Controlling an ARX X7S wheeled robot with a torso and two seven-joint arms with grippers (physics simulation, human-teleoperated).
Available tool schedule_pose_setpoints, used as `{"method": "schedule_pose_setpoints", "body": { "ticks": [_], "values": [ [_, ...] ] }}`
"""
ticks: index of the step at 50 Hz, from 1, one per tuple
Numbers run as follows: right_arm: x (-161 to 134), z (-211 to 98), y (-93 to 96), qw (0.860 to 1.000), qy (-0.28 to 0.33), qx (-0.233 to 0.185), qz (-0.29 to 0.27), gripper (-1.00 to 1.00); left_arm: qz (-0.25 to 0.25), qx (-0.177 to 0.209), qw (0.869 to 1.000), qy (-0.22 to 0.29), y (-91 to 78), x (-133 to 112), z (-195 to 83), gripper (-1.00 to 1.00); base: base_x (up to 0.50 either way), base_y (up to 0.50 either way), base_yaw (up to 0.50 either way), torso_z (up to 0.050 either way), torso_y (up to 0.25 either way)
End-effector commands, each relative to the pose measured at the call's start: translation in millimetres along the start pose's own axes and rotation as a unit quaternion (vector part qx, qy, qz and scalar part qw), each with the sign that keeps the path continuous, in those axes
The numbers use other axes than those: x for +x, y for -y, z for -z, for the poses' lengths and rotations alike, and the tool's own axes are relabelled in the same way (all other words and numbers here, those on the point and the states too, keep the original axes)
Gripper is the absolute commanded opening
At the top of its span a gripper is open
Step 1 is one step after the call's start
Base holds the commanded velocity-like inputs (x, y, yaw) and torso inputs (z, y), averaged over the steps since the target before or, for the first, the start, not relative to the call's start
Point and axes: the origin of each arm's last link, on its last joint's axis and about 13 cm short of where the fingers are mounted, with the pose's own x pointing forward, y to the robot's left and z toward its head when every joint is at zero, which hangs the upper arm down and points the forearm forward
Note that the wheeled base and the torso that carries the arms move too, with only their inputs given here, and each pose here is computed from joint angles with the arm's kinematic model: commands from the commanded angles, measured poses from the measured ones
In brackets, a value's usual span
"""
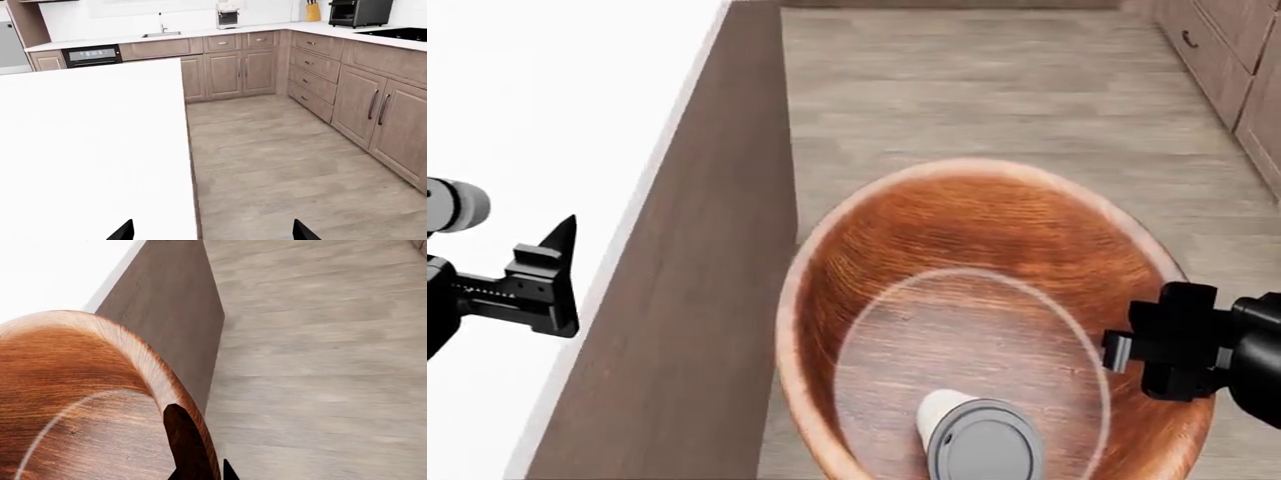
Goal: Place the cup inside the bowl on the dining table and move the bowl to any counter.
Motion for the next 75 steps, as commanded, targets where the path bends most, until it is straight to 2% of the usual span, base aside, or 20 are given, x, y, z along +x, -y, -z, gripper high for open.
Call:
{"method": "schedule_pose_setpoints", "body": {
  "ticks": [1,8,15,26,67,75],
  "values": [
    [-2.0,-2.5,-0.8,1.000,0.014,0.003,-0.012,-1.00,0.000,-0.001,1.000,-0.001,3.0,2.1,1.1,1.00,0.00,-0.50,0.00,0.000,0.000],
    [-1.6,-2.2,-0.9,1.000,0.019,-0.002,-0.015,-1.00,0.000,0.000,1.000,-0.002,-4.0,-1.9,2.5,1.00,0.00,-0.50,0.00,0.000,0.000],
    [-0.5,-3.7,-0.6,0.999,0.034,-0.014,-0.015,-1.00,0.000,0.001,1.000,-0.001,2.2,1.1,1.7,1.00,0.14,-0.50,0.00,0.000,0.000],
    [3.0,-2.8,-0.6,0.999,0.036,-0.021,-0.016,-1.00,0.000,0.001,1.000,-0.003,-2.4,-1.5,4.0,1.00,0.34,-0.39,0.00,0.001,0.001],
    [6.1,-3.4,-0.3,0.999,0.040,-0.020,-0.016,-1.00,0.001,0.001,1.000,-0.002,3.1,1.9,1.8,1.00,0.48,-0.11,0.00,0.000,0.001],
    [7.2,-2.6,-0.1,0.999,0.040,-0.019,-0.017,-1.00,0.001,0.001,1.000,-0.003,-1.4,-0.3,1.8,1.00,0.50,-0.16,0.00,0.000,0.003]
  ]
}}
